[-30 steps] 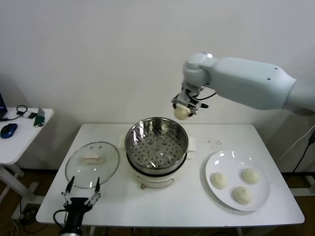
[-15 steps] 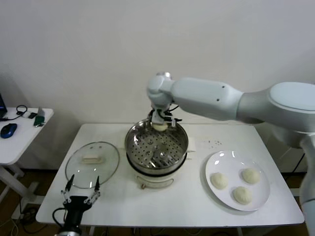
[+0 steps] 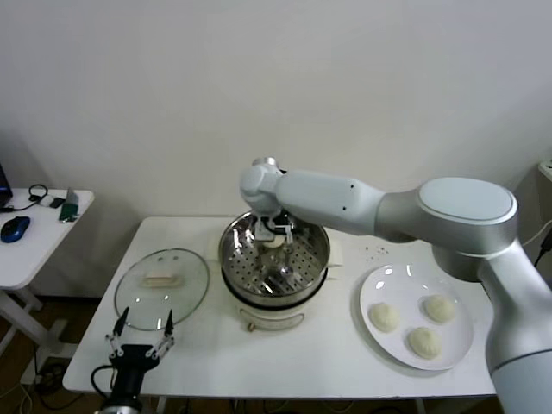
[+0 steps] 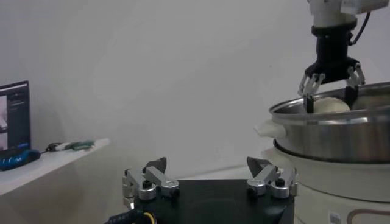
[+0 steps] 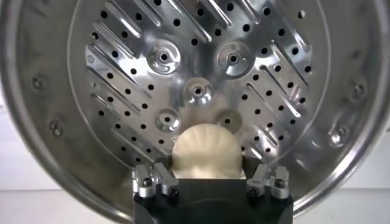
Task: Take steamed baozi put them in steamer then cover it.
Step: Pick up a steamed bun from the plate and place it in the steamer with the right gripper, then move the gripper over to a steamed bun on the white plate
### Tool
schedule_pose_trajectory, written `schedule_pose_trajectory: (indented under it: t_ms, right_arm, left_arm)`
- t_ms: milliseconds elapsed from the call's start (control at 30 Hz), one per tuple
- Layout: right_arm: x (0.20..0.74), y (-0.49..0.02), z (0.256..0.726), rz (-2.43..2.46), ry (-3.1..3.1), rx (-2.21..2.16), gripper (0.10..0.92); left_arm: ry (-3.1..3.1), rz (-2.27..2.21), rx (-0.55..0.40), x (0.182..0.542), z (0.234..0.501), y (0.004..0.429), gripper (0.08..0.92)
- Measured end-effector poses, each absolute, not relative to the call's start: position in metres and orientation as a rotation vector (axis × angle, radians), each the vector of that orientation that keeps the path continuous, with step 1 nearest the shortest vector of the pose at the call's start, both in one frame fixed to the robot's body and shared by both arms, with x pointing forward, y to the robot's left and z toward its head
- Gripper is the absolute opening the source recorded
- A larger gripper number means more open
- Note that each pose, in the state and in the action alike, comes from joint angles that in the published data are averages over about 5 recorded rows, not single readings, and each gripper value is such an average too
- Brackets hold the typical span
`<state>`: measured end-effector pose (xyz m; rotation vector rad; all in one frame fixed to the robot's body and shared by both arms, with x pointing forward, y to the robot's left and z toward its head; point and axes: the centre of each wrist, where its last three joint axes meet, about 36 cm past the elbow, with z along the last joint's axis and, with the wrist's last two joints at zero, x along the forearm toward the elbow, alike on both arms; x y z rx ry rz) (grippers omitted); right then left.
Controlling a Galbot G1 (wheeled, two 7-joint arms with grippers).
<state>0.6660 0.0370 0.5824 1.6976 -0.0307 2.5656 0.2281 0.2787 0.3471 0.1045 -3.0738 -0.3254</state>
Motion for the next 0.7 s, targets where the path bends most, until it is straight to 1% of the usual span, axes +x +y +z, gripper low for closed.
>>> schedule_pose_trajectory:
  t_ms: [200,267,500,700]
  right_arm:
    - [0.666,0.040,0.573,2.562,-0.018,1.701,0.810]
    - [0.666,0.040,0.572,2.561,-0.017,1.702,0.819]
    - [0.668,0.037,0.578,2.557,-0.024,1.698,0.823]
    - [0.670,0.026,0.606,2.541,-0.080,1.688,0.823]
  left_arm:
    - [-3.070,-0.324,0.107,0.228,0.347,0.279,0.823]
    - [-3.069,-0.323,0.108,0.228,0.347,0.278,0.823]
    - [-3.068,-0.326,0.113,0.227,0.348,0.279,0.823]
    - [-3.071,-0.325,0.111,0.228,0.349,0.279,0.823]
